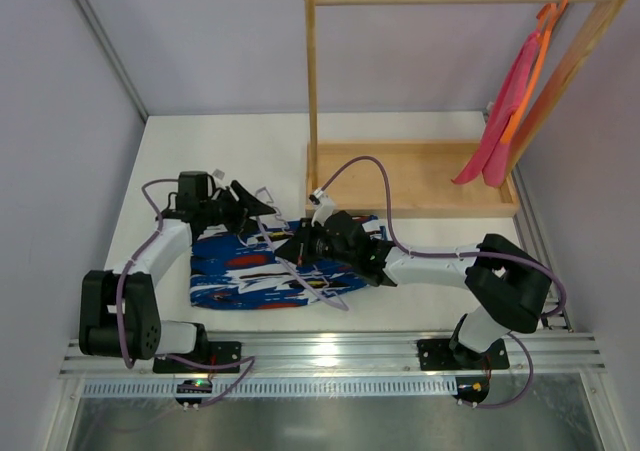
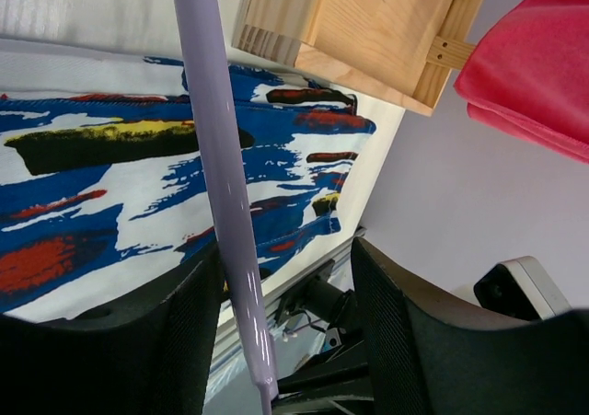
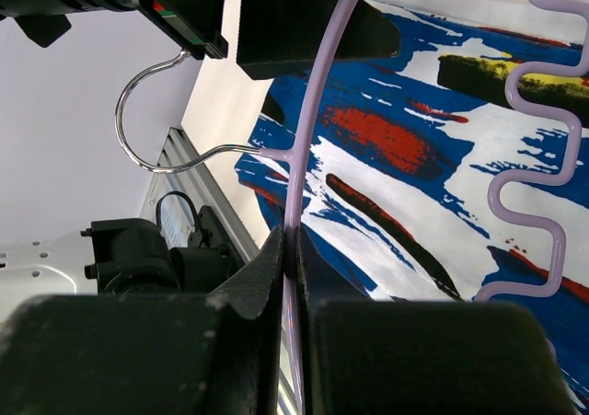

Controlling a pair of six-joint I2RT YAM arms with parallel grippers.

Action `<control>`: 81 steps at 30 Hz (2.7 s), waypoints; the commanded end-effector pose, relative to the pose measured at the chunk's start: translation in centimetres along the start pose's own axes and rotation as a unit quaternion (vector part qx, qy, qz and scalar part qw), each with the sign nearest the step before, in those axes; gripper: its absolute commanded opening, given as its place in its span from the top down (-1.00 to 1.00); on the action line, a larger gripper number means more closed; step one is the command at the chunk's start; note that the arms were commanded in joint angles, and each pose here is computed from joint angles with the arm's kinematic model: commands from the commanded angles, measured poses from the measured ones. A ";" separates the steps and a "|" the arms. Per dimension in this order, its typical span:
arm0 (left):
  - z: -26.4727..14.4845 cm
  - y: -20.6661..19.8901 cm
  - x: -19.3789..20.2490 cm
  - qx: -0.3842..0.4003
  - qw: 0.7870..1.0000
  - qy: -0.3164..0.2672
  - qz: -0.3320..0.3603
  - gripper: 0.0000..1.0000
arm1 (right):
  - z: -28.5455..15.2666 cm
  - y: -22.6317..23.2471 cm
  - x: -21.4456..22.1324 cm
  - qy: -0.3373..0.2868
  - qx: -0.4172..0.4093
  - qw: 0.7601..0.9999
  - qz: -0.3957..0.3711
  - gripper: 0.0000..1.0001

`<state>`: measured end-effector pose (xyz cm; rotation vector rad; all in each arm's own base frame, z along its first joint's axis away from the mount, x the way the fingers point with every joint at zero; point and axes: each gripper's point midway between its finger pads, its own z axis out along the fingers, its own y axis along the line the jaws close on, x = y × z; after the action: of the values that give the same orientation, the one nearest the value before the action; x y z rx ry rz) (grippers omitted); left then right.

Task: Place the trousers on the hanger
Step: Place trousers on hanger

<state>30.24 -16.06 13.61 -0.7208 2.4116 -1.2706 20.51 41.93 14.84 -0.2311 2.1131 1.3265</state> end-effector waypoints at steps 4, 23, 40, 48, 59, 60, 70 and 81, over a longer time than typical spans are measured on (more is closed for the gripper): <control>0.5 -1.1 -0.5 0.019 1.000 -0.005 -0.003 -0.10 | 0.0 0.9 -1.3 -0.024 -0.014 0.999 -0.022 0.47; 2.0 -1.6 -0.5 0.009 1.000 0.003 -0.005 -0.10 | -1.2 0.0 -1.7 -0.002 0.182 0.939 -0.291 -0.20; 2.4 -1.7 -0.7 0.006 1.000 0.002 -0.004 -0.12 | 1.2 -1.6 -0.7 0.019 0.277 0.878 -0.389 -0.15; 2.5 -1.5 -0.6 0.002 1.000 0.003 -0.007 -0.15 | 3.0 -2.2 -0.4 0.022 0.296 0.871 -0.391 0.04; 0.8 2.4 -4.4 -0.113 0.993 -0.046 0.001 -0.29 | 1.7 -2.0 -0.8 -0.008 0.300 0.903 -0.307 0.92; 0.4 2.9 -4.7 -0.120 0.992 -0.045 -0.010 -0.30 | 1.5 -2.0 -1.1 -0.016 0.298 0.910 -0.288 0.92; -5.3 5.9 -8.3 -0.145 0.986 -0.082 -0.023 -0.38 | 0.4 1.0 -1.5 -0.034 0.134 0.978 -0.154 0.92; -3.8 -0.4 -1.1 0.017 0.999 -0.040 0.022 -0.41 | -0.2 6.4 -3.5 -0.056 -0.101 0.993 0.026 0.92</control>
<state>28.92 -11.23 14.50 -0.7248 2.4018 -1.0919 21.97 41.65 16.16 -0.2296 2.0863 1.1749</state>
